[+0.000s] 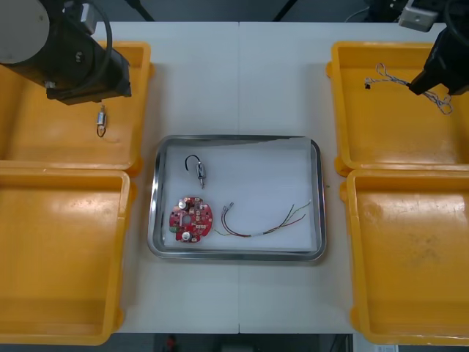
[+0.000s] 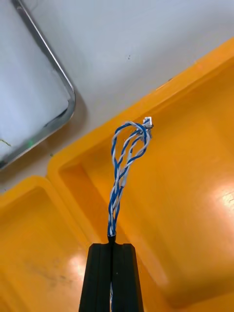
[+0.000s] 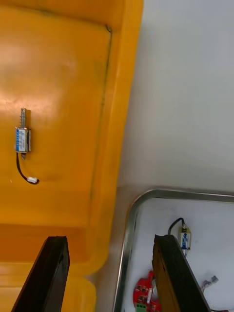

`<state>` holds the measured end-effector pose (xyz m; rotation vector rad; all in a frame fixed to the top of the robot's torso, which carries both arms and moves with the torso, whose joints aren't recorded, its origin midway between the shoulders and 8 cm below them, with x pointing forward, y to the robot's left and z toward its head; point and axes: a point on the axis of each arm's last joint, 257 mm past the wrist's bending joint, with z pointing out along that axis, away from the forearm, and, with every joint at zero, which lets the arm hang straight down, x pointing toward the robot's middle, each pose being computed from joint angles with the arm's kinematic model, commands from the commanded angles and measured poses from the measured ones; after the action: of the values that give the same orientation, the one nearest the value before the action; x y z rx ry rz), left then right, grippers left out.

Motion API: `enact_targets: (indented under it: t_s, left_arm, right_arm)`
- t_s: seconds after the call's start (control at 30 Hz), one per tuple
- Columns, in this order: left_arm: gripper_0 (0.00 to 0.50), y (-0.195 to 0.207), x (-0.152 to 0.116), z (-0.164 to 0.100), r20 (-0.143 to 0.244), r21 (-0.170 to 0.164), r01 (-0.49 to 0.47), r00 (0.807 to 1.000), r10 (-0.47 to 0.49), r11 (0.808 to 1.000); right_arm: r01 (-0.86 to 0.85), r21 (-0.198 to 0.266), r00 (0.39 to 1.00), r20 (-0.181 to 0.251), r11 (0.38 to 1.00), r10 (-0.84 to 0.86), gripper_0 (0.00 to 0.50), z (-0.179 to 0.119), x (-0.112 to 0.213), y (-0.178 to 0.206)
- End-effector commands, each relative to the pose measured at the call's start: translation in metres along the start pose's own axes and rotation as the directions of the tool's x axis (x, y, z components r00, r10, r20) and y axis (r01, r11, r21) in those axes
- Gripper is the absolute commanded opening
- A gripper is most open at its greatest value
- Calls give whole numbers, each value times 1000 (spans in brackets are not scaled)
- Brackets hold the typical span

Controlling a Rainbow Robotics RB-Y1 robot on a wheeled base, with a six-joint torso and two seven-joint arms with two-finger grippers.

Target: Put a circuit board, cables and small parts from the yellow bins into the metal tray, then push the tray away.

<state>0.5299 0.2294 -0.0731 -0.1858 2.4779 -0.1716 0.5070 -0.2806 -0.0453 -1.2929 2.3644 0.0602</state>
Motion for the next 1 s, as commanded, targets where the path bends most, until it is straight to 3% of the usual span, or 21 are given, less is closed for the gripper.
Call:
enact_targets:
  t_s: [0.03, 0.17, 0.43, 0.67, 1.0]
  left_arm:
    - [500, 20, -44, -16, 90, -14, 67, 994, -65, 998]
    - [500, 42, -56, -4, 95, -39, 51, 994, -47, 998]
    - [500, 82, -62, 16, 65, -106, -17, 998, 24, 994]
    - [500, 101, -71, 34, 76, -112, -57, 995, 66, 992]
    - [500, 112, -73, 67, 107, -125, -67, 991, 81, 990]
  right_arm:
    - [26, 26, 998, 59, 999, -28, 0, -20, -39, 18]
    - [22, -3, 997, 78, 1000, -21, 0, -12, -61, 46]
    - [72, 0, 995, 73, 997, -71, 0, 14, -88, 93]
    - [173, -4, 981, 90, 985, -172, 0, 49, -109, 130]
    - [343, 51, 938, 42, 938, -345, 0, 106, -112, 157]
